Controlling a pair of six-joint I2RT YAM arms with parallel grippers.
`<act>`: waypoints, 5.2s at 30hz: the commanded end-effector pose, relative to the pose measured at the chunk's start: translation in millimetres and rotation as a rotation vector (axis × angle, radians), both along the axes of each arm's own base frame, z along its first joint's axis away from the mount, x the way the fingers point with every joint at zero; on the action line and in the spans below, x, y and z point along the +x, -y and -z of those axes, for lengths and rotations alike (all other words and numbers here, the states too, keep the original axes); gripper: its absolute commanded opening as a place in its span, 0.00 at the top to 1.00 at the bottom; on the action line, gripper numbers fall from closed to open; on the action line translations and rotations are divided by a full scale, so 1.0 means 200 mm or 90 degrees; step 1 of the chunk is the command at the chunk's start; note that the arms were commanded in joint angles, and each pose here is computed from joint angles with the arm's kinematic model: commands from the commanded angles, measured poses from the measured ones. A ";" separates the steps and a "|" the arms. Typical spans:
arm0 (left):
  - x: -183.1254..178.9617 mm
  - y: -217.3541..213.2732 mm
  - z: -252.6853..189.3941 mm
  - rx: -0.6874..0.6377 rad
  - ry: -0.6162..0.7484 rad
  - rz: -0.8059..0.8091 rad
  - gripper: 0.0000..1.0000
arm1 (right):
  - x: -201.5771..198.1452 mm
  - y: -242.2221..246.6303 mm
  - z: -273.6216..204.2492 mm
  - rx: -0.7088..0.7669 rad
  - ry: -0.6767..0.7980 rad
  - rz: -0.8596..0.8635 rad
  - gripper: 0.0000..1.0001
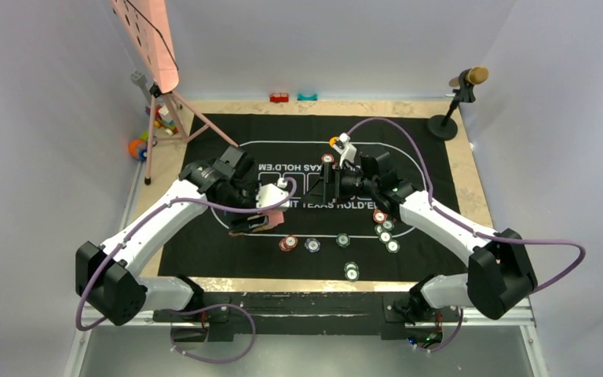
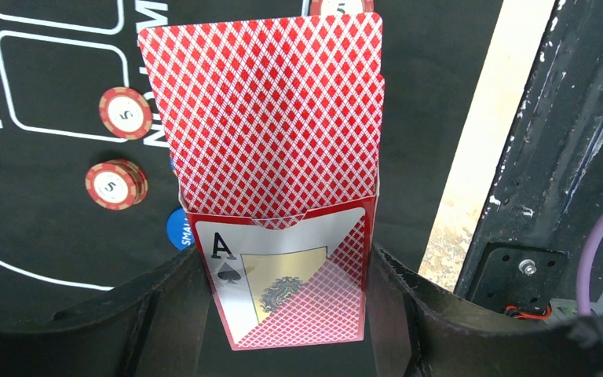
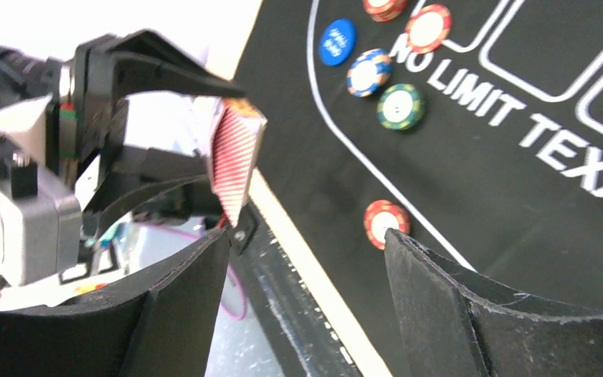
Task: Distribute texas hold em gaming equipment
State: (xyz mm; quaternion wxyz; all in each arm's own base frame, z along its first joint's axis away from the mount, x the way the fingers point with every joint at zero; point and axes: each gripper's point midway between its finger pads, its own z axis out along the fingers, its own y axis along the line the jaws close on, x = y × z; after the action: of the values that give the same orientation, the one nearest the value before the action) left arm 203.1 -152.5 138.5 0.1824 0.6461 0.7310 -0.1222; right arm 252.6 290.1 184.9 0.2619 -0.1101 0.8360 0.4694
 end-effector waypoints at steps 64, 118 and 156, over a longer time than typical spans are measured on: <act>0.20 0.20 -0.34 -0.269 0.035 -0.142 0.00 | -0.05 -0.49 -0.15 0.217 -0.030 -0.171 0.81; 0.03 0.11 -0.22 -0.266 -0.009 -0.100 0.60 | -0.01 -0.53 -0.20 0.238 -0.092 -0.147 0.50; 0.18 0.03 -0.13 -0.198 0.006 -0.182 0.50 | 0.01 -0.53 -0.07 0.145 -0.094 -0.181 0.61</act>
State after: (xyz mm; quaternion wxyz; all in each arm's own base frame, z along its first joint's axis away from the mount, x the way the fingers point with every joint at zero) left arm 225.2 -154.8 155.2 0.2722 0.4982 0.7982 -0.2012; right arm 251.9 394.1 194.8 0.1341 -0.1407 0.7723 0.6047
